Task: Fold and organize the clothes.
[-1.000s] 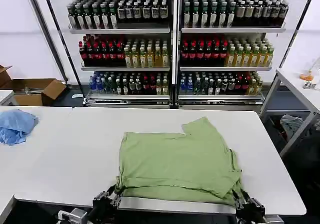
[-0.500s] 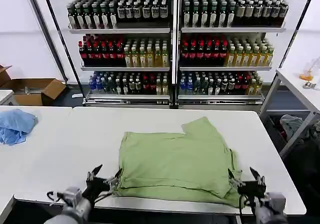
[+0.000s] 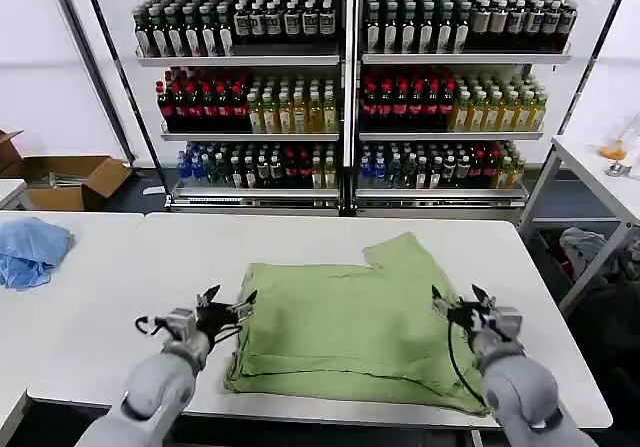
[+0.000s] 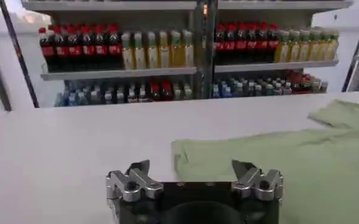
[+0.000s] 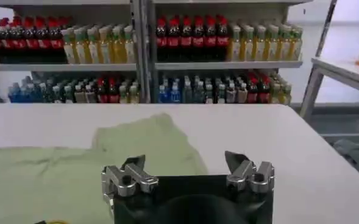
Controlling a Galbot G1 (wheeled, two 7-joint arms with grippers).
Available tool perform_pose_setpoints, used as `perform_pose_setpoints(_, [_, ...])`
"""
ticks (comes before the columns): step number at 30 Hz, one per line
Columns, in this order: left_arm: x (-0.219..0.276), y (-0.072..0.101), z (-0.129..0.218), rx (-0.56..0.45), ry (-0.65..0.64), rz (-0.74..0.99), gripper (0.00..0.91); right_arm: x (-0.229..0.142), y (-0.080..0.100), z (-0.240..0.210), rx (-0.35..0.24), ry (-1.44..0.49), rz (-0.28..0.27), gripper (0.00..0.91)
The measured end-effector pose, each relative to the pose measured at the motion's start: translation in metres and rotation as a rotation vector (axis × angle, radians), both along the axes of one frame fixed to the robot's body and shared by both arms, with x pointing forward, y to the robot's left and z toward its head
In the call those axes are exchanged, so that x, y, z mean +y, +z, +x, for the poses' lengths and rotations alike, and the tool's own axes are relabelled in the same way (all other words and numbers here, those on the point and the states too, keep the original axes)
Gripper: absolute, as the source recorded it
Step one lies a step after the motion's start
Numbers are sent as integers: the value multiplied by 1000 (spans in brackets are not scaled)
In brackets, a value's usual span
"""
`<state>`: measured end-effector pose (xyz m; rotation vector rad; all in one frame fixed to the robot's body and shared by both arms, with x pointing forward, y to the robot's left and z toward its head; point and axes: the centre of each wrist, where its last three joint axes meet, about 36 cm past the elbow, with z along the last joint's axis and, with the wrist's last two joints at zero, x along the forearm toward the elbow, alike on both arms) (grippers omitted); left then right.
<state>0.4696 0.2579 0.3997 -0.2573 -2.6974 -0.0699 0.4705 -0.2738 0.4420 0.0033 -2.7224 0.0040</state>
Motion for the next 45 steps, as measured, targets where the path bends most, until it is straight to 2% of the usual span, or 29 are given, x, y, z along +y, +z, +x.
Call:
perform_pose_setpoints(12, [-17,-6,60,43,9,29,907,6,-24,77,60,-12,-9,907])
perform_pose_setpoints(24, [-18,-16,92,96,40,36,907,17,-40,133,116,-21,-10,907])
perform_pose_setpoints(25, [-17,-17,93,101,40,37,836,17,-41,136,122,-23,-9,907])
perform_pose_setpoints(26, [-17,-17,93,106,39,37,685,17,-42,139,127,-23,-7,907])
perform_pose_setpoints(27, [-17,-18,94,110,37,37,443,18,-43,142,131,-23,-6,907])
perform_pose_setpoints(28, [-17,-18,94,113,36,36,222,19,-44,145,135,-23,-4,685])
perform_pose_setpoints(29, [-16,-19,94,115,35,34,91,20,-45,148,139,-22,-2,333])
perform_pose_setpoints(30, [-16,-19,93,117,32,33,50,20,-47,150,141,-22,0,40])
perform_pose_setpoints(31, [-16,-20,93,118,30,31,40,22,-48,152,145,-20,2,0])
perform_pose_setpoints(45, [-16,-25,88,133,12,-10,20,23,-58,156,184,8,31,0])
